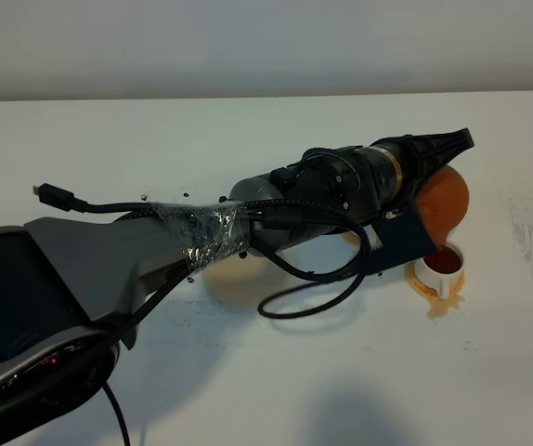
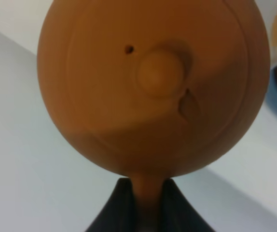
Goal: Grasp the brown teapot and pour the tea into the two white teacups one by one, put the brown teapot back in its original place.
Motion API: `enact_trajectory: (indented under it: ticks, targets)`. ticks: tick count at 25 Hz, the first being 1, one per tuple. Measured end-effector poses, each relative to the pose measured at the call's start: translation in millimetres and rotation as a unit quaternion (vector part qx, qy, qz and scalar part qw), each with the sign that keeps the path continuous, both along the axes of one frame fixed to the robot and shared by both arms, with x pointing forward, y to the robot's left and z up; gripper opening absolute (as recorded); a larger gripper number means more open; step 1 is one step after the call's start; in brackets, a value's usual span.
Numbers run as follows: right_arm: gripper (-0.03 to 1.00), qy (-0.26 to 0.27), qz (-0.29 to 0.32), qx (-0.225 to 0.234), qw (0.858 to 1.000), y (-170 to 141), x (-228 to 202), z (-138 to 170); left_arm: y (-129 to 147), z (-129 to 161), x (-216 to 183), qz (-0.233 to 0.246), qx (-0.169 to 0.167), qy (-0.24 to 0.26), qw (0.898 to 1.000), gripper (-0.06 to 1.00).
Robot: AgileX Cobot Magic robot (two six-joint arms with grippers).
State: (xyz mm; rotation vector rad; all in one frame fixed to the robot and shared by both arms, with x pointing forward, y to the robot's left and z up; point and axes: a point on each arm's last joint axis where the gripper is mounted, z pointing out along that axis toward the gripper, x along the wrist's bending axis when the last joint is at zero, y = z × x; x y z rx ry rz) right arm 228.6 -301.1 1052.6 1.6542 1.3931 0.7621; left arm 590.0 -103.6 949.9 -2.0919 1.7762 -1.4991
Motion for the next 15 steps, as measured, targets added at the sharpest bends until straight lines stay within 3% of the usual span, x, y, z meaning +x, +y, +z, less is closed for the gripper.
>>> enact_trajectory:
  ticks: [9,12,15]
  targets:
    - [0.51,0.000,0.000,0.000,1.000,0,0,0,10,18,-4,0.090,-0.049,0.087,0.991,0.10]
    - [0.51,0.000,0.000,0.000,1.000,0,0,0,16,34,-9,0.123,-0.073,0.124,0.982,0.10]
    - [0.51,0.000,0.000,0.000,1.000,0,0,0,21,53,-13,0.163,-0.118,0.163,0.966,0.10]
